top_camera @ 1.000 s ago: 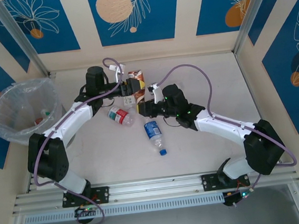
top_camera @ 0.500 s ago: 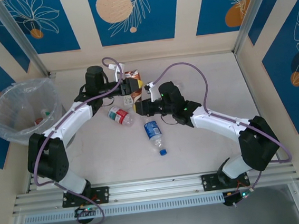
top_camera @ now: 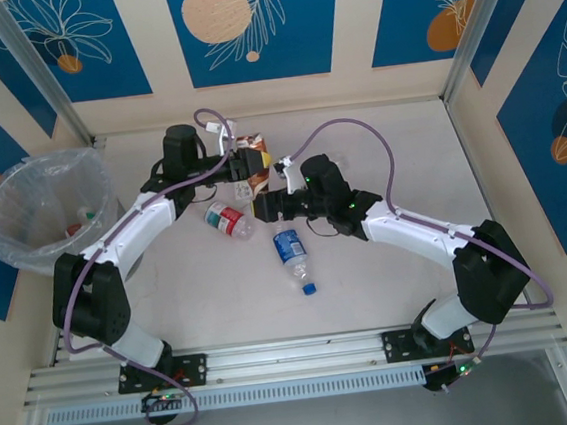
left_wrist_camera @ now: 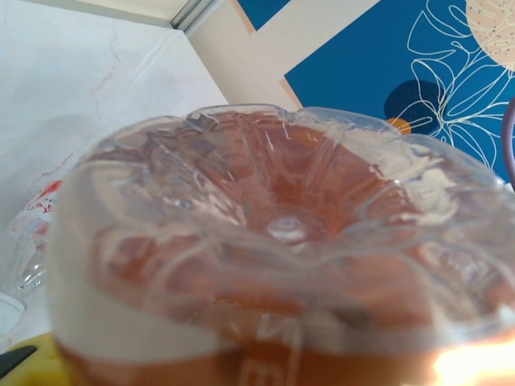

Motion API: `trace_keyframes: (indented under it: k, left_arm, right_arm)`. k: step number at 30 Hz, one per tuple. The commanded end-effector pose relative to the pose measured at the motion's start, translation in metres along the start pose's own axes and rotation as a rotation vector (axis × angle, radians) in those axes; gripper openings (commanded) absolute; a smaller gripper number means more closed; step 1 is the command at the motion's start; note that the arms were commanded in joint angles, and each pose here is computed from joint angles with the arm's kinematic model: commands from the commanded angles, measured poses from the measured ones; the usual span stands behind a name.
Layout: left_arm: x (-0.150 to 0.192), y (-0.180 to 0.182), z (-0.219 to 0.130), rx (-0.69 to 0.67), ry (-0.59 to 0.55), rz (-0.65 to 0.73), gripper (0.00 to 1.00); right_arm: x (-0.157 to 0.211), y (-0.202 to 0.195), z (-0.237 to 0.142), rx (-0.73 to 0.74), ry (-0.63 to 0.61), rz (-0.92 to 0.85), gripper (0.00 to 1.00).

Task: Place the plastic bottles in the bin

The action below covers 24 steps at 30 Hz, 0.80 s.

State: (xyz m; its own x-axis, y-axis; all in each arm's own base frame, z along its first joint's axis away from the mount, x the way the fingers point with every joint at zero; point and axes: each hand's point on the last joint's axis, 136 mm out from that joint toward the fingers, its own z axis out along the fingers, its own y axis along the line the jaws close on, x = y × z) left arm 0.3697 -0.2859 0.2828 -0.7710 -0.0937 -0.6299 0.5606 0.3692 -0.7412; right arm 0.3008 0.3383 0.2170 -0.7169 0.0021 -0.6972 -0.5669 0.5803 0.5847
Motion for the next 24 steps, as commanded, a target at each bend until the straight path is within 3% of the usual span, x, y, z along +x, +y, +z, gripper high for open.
trace_keyframes:
  k: [1, 4, 7, 12, 17, 24]
  left_arm:
    - [-0.009, -0.012, 0.0, 0.007, -0.013, 0.042, 0.47]
    - [-0.009, -0.011, 0.002, 0.005, -0.012, 0.037, 0.46]
    - [-0.009, -0.008, 0.003, -0.002, -0.01, 0.033, 0.45]
    - [-0.009, -0.003, 0.004, -0.021, -0.007, 0.025, 0.44]
    - [-0.009, 0.0, 0.003, -0.048, -0.005, 0.03, 0.44]
    - [-0.007, 0.004, 0.001, -0.083, 0.007, 0.036, 0.44]
  right_arm:
    - [-0.012, 0.01, -0.01, -0.028, -0.032, -0.022, 0.75]
    - [-0.012, 0.009, -0.015, -0.026, -0.04, -0.022, 0.83]
    - [-0.009, 0.007, -0.02, -0.014, -0.032, -0.01, 1.0]
    - [-0.006, -0.001, -0.032, 0.045, -0.051, 0.002, 0.99]
    - [0.004, -0.041, -0.05, 0.23, -0.115, 0.07, 1.0]
    - [0.033, -0.081, -0.058, 0.351, -0.067, 0.195, 1.0]
